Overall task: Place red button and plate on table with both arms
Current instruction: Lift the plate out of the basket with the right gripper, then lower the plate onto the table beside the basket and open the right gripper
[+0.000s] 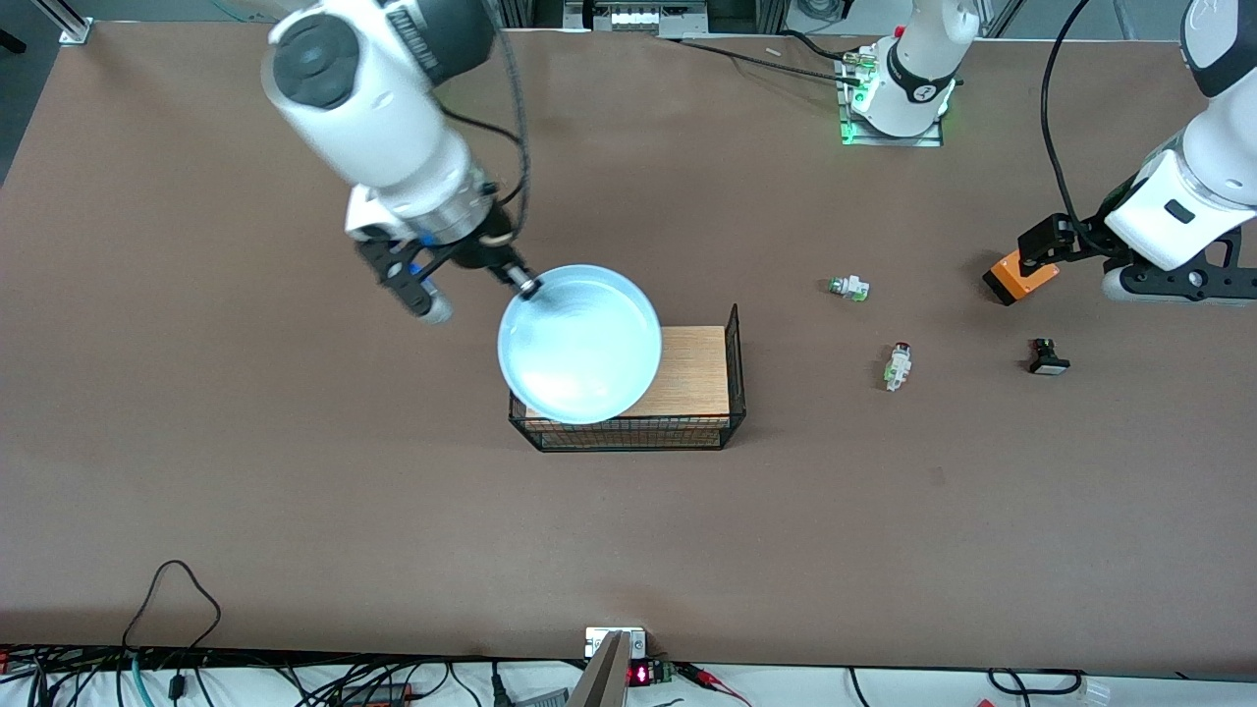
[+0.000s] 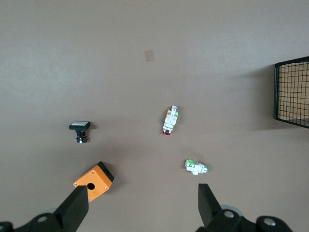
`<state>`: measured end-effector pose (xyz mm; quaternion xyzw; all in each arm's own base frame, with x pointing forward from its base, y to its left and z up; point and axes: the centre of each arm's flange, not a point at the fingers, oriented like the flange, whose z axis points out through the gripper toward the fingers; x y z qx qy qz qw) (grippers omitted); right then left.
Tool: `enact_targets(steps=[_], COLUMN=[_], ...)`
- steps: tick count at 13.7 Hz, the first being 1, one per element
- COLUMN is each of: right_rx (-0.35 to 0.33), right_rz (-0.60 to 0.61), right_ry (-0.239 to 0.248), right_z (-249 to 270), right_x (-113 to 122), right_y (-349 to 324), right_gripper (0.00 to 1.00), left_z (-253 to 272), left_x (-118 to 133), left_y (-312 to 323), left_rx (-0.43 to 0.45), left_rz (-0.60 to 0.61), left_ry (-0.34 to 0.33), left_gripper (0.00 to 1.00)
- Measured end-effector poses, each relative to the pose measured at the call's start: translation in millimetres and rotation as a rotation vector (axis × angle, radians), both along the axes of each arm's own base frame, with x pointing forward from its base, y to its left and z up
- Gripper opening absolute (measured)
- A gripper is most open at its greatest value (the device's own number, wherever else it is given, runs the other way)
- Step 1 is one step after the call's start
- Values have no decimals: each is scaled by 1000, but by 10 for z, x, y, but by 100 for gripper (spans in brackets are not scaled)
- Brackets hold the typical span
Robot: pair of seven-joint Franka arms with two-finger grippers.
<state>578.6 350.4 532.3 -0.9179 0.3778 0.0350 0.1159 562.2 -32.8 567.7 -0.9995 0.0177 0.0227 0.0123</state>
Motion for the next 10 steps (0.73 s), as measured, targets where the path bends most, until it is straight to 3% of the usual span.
enact_targets(steps=[5, 10], right_rx=[-10, -2], right_rz=[178, 386], right_ry=[35, 93], right_z=[-64, -213], right_x=[521, 628], right_y=[-1378, -2390], right_gripper=[3, 3], left_z=[10, 12], left_x=[6, 8], left_y=[-11, -7], left_rx=[0, -1], left_rz=[-2, -1], left_ry=[-7, -8], left_gripper=[100, 100])
